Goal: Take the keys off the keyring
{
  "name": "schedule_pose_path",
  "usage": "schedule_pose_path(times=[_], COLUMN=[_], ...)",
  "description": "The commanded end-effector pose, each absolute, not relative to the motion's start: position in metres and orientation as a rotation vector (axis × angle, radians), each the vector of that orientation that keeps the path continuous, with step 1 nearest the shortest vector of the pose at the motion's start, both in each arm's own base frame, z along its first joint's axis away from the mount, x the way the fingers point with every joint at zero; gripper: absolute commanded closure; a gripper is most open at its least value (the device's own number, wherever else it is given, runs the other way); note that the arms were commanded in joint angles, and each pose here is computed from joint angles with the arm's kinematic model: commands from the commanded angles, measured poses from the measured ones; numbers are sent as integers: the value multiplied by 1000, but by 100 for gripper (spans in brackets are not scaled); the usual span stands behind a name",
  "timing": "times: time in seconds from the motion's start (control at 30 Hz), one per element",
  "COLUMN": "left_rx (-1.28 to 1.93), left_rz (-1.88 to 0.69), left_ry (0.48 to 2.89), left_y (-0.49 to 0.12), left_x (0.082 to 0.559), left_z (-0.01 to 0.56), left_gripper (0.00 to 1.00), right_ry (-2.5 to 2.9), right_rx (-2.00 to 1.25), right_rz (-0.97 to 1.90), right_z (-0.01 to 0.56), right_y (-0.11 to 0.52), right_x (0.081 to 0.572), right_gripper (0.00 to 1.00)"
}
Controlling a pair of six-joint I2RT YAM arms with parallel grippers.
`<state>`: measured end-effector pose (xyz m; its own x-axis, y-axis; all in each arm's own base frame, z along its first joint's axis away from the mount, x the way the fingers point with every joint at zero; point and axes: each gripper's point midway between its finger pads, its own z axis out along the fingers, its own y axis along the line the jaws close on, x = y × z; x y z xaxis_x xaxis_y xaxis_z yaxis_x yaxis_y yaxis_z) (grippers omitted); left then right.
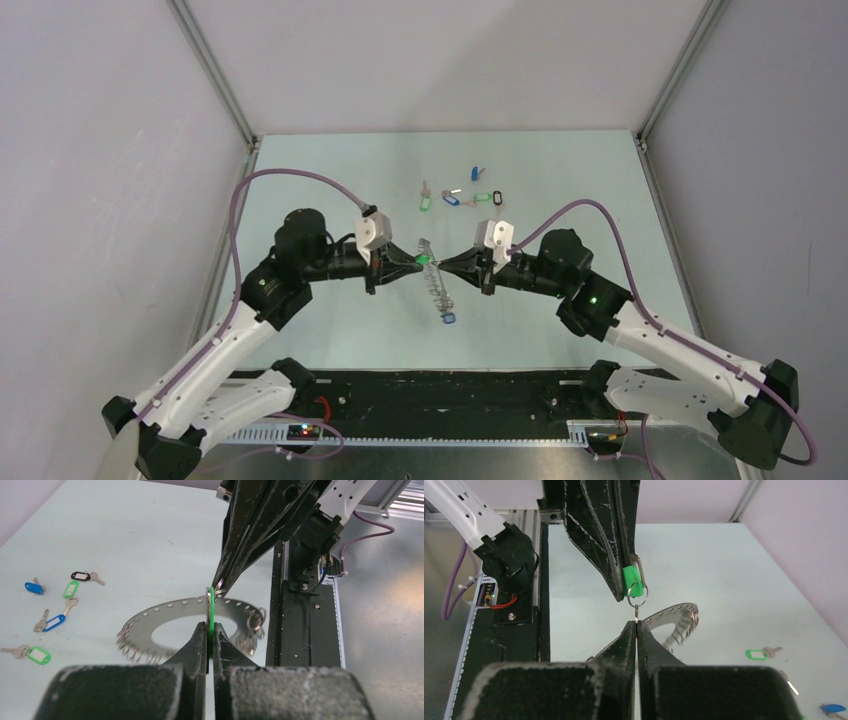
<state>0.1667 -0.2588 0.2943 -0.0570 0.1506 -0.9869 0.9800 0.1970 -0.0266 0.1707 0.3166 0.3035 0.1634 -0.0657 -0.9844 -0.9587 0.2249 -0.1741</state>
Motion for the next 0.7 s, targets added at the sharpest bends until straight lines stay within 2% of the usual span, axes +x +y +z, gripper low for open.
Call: schedule_pose_path(times=[0.0,0.67], left_rx=[1125,1207], left_rz=[-949,-1030], left_ry=[1358,1357], left_y=[-257,-268], left_x=[176,166], left_z=[315,300], left_gripper=[100,100], right_ry=[1202,1185], right_rx=[-1087,-876], right_rz=[897,982], right_z=[318,350], right_y=[303,294], right_x=[165,171], right_gripper=[100,100])
